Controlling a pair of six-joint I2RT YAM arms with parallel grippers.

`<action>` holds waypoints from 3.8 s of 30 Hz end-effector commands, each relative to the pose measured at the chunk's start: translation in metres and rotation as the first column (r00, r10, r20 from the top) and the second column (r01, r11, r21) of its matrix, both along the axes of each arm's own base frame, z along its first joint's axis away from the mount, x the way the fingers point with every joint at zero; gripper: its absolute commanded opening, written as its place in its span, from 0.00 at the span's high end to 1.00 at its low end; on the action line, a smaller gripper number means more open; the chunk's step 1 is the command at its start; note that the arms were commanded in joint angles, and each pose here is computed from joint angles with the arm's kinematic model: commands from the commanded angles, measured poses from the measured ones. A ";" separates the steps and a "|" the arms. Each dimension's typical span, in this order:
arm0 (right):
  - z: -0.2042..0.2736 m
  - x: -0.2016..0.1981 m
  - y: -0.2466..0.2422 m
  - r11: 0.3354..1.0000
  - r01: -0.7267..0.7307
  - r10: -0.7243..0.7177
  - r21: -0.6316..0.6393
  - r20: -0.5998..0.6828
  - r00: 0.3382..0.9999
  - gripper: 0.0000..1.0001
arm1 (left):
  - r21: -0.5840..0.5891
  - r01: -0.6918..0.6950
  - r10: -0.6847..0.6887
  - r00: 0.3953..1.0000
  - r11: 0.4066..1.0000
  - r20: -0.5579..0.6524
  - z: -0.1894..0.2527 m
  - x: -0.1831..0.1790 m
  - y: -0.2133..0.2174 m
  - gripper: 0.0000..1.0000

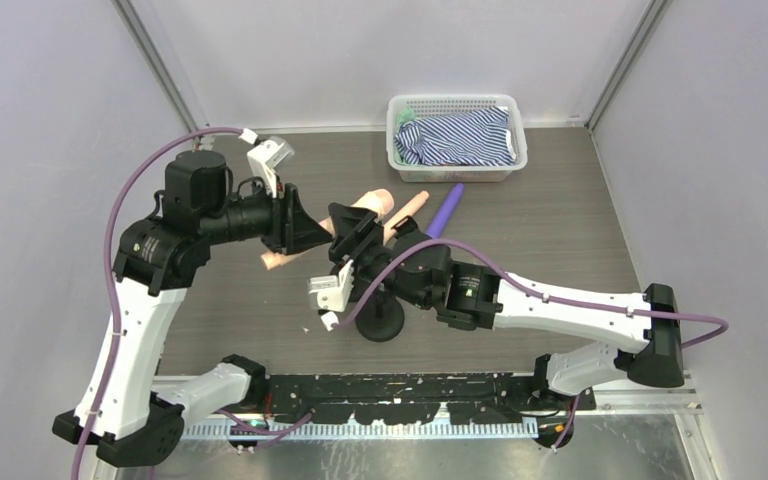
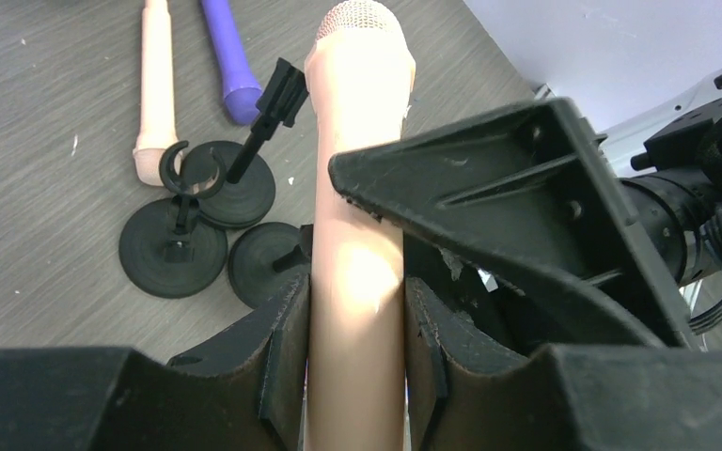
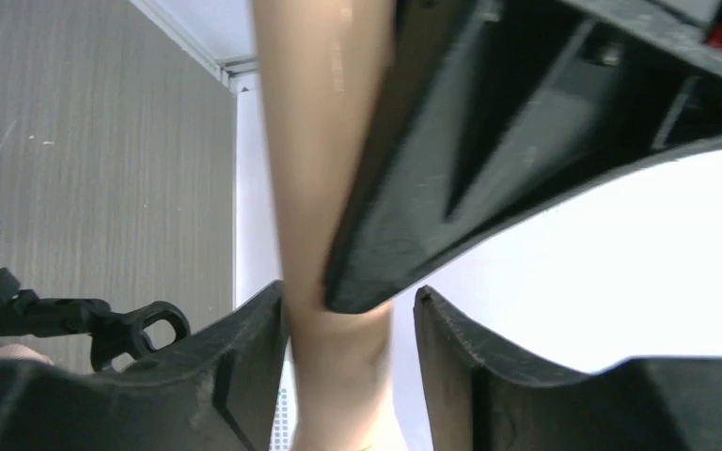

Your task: Attach the microphones to the stand

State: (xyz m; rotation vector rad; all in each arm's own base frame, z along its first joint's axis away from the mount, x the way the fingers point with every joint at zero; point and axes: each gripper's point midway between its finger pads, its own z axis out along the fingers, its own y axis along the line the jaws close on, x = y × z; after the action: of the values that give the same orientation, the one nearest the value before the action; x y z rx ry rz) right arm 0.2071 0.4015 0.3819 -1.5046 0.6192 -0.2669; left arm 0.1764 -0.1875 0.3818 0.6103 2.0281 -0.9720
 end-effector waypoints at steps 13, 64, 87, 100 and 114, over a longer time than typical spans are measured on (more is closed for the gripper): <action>0.039 -0.020 -0.083 0.916 0.061 -0.017 0.396 -0.112 0.994 0.20 | -0.058 -0.177 0.185 0.966 0.983 0.180 0.018 0.035 0.011 1.00; 0.033 0.045 -0.021 -0.041 0.940 0.962 0.340 -0.241 0.129 0.36 | -0.351 -0.051 0.160 0.944 0.935 0.289 0.014 0.019 -0.009 1.00; 0.047 0.043 -0.088 -0.160 0.856 0.867 0.492 -0.345 0.360 0.99 | -0.285 -0.161 0.226 0.951 0.945 0.213 -0.022 0.018 0.006 0.19; 0.022 0.024 -0.214 -0.189 0.792 0.545 0.581 -0.609 0.577 0.99 | -0.230 -0.281 0.314 0.942 0.932 0.122 -0.069 0.005 0.027 0.07; -0.014 0.003 -0.271 -0.110 0.811 0.384 0.575 -0.728 0.568 0.99 | -0.306 -0.315 0.359 0.928 0.898 0.099 -0.107 0.016 0.024 0.07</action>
State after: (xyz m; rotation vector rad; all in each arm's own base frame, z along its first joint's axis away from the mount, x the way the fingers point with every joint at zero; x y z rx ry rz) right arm 0.2115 0.1375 0.3851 0.3758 1.4000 0.6987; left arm 0.1892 -0.1556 0.2627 0.1477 1.8334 -0.8921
